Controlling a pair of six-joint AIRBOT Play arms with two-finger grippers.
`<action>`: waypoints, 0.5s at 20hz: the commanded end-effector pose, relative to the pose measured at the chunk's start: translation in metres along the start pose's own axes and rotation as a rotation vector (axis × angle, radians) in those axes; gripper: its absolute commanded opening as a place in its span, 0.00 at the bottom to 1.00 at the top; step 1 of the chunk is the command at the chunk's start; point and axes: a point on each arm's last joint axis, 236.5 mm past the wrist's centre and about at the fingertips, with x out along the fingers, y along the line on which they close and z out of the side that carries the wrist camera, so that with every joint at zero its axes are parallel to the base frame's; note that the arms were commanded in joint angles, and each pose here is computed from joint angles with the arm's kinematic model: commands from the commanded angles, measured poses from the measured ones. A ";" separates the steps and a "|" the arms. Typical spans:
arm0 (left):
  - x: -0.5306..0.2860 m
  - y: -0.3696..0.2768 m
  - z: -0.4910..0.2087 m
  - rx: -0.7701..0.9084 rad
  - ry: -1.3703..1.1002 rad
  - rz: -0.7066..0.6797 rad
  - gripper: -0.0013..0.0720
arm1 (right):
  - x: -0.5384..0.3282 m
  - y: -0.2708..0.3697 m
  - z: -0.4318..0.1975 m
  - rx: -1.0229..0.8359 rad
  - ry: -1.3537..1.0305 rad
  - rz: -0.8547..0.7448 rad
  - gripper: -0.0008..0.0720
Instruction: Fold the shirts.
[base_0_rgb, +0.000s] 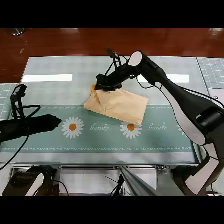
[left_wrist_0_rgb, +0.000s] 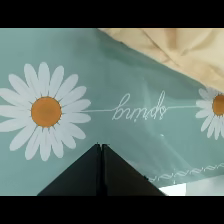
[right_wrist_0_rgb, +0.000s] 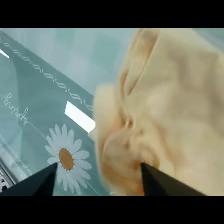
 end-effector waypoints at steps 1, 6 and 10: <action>0.006 0.003 0.015 -0.018 -0.078 -0.004 0.05 | -0.014 0.009 -0.004 -0.032 0.056 0.062 0.87; 0.006 0.004 0.024 -0.021 -0.113 -0.002 0.05 | -0.200 -0.032 0.001 -0.084 -0.018 -0.137 0.87; 0.006 0.004 0.025 -0.021 -0.116 -0.002 0.05 | -0.342 -0.117 -0.048 0.100 -0.246 -0.630 0.87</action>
